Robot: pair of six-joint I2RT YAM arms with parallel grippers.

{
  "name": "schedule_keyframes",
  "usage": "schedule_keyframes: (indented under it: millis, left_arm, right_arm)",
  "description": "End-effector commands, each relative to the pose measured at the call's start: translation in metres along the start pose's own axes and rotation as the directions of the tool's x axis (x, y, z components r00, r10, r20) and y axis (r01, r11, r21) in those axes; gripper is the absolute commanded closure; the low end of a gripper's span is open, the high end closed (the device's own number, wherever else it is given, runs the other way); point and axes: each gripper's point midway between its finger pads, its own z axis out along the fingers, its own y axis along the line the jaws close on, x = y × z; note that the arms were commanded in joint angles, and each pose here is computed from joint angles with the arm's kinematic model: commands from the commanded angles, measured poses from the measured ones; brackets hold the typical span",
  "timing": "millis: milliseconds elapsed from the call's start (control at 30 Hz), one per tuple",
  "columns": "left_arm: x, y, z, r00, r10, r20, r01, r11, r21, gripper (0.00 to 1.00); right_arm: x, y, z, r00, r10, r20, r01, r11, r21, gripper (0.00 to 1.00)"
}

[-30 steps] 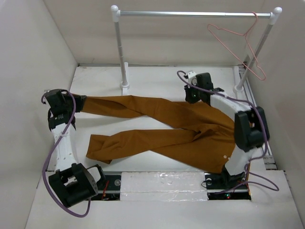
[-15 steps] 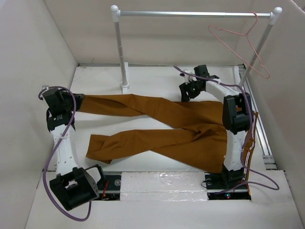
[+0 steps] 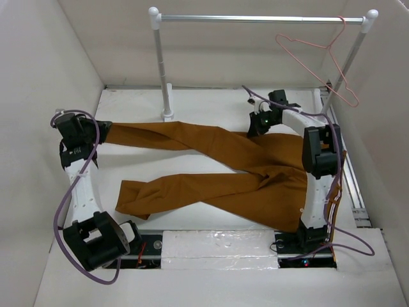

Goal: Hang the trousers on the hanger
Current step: Fold the trousers

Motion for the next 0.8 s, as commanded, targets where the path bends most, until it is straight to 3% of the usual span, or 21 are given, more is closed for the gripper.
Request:
schedule_keyframes:
  millis: [0,100,267,333,367,533,600,767]
  left_arm:
    - [-0.039,-0.068,-0.023,0.993,0.047,0.104,-0.068,0.976,0.205,1.0]
    - [-0.052,-0.085,-0.04,0.981,0.103,0.167,-0.139,0.965,0.22,1.0]
    - [-0.051,-0.058,-0.036,0.972,0.117,0.205,-0.147,0.98,0.134,1.0]
    - [-0.049,-0.023,-0.026,0.965,0.116,0.235,-0.129,0.991,0.039,1.0]
    - [-0.048,-0.01,-0.022,0.963,0.114,0.243,-0.12,0.993,0.008,1.0]
    - [-0.034,0.066,0.007,0.966,0.106,0.237,-0.064,0.982,-0.177,1.0]
    - [-0.036,0.075,0.012,0.961,0.12,0.248,-0.07,0.977,-0.2,1.0]
    - [-0.032,0.1,0.021,0.95,0.19,0.249,-0.13,0.962,-0.24,1.0]
  right_arm:
    - [-0.095,0.006,-0.076,0.943,-0.114,0.312,0.08,0.99,0.119,1.0]
    - [-0.14,0.01,-0.155,0.84,-0.221,0.497,0.049,0.941,0.334,1.0]
    - [-0.138,0.011,-0.186,0.791,-0.244,0.561,-0.002,0.916,0.401,1.0]
    - [-0.131,0.001,-0.176,0.814,-0.209,0.542,-0.019,0.923,0.384,1.0]
    - [-0.108,-0.014,-0.147,0.878,-0.135,0.459,-0.042,0.934,0.355,1.0]
    - [-0.104,-0.06,-0.125,0.922,-0.072,0.381,-0.109,0.895,0.433,1.0]
    - [-0.088,-0.075,-0.1,0.946,-0.016,0.322,-0.136,0.886,0.443,1.0]
    - [-0.094,-0.093,-0.076,0.972,-0.025,0.232,-0.099,0.856,0.507,1.0]
